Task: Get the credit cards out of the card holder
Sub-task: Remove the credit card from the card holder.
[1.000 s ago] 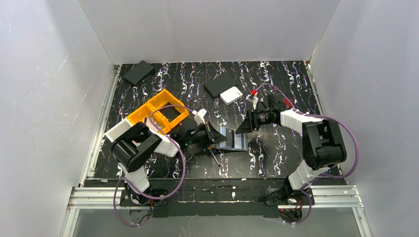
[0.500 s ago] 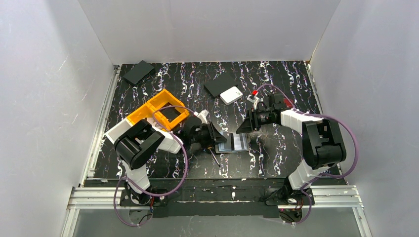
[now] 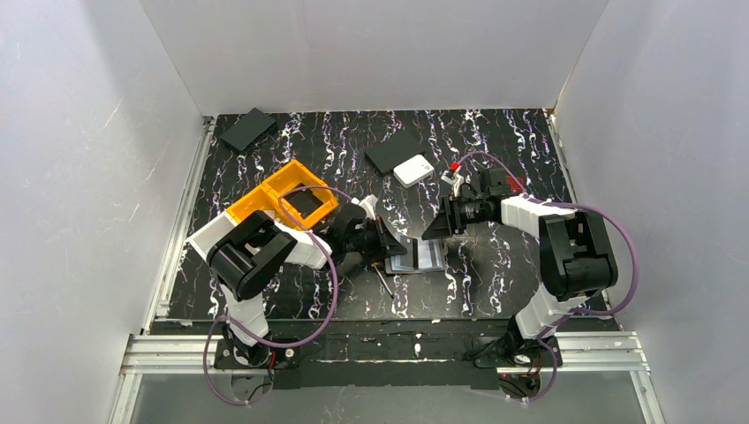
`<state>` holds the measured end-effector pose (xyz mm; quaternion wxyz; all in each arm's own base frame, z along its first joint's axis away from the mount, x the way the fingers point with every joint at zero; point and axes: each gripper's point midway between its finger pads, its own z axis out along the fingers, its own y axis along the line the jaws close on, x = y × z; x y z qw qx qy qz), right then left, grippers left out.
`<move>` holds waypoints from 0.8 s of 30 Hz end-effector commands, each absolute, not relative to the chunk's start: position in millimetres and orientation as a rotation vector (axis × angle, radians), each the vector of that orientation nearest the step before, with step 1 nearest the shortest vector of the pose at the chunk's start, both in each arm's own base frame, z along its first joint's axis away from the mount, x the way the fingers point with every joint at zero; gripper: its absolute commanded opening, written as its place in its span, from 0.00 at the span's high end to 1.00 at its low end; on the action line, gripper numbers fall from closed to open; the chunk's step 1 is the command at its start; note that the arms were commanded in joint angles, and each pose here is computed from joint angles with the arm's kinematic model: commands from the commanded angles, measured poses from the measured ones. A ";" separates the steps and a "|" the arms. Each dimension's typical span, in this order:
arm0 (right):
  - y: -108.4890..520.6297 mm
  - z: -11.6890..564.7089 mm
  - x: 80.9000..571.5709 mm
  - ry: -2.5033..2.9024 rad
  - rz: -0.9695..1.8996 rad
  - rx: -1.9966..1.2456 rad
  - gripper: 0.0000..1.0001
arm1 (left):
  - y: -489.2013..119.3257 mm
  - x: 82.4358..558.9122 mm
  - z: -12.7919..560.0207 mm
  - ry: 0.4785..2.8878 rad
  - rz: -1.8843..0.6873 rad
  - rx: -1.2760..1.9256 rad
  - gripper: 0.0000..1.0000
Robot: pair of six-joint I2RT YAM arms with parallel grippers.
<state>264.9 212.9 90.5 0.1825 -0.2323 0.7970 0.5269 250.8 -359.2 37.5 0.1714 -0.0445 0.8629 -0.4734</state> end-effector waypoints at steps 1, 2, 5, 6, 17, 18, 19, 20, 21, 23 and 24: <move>212.5 86.0 261.9 2.249 1.507 -0.658 0.40 | -355.1 249.2 49.2 2.418 -1.320 -0.078 1.00; 212.4 86.0 261.9 2.249 1.509 -0.657 0.40 | -354.2 249.5 54.3 2.396 -1.326 -0.073 1.00; 213.8 89.3 259.5 2.234 1.536 -0.663 0.40 | -354.3 251.3 73.9 2.315 -1.371 -0.069 1.00; 214.3 90.5 258.7 2.228 1.542 -0.667 0.40 | -354.9 251.4 77.7 2.295 -1.386 -0.067 1.00; 217.7 107.3 253.2 2.156 1.604 -0.696 0.40 | -367.1 255.8 130.9 2.075 -1.588 -0.067 1.00; 217.6 107.9 253.1 2.155 1.606 -0.693 0.40 | -367.1 256.0 135.6 2.058 -1.591 -0.057 1.00; 217.9 108.2 252.8 2.154 1.608 -0.693 0.40 | -366.9 255.9 138.2 2.048 -1.594 -0.049 1.00; 218.1 109.2 253.2 2.152 1.609 -0.694 0.40 | -366.9 255.5 141.4 2.036 -1.596 -0.038 1.00; 218.1 110.4 253.2 2.148 1.612 -0.694 0.40 | -366.8 255.4 143.8 2.027 -1.597 -0.029 1.00; 218.3 114.1 253.0 2.137 1.617 -0.696 0.40 | -367.6 254.4 148.7 2.011 -1.609 -0.015 1.00; 218.3 115.4 252.5 2.133 1.622 -0.695 0.40 | -367.9 254.3 151.2 2.002 -1.616 -0.011 1.00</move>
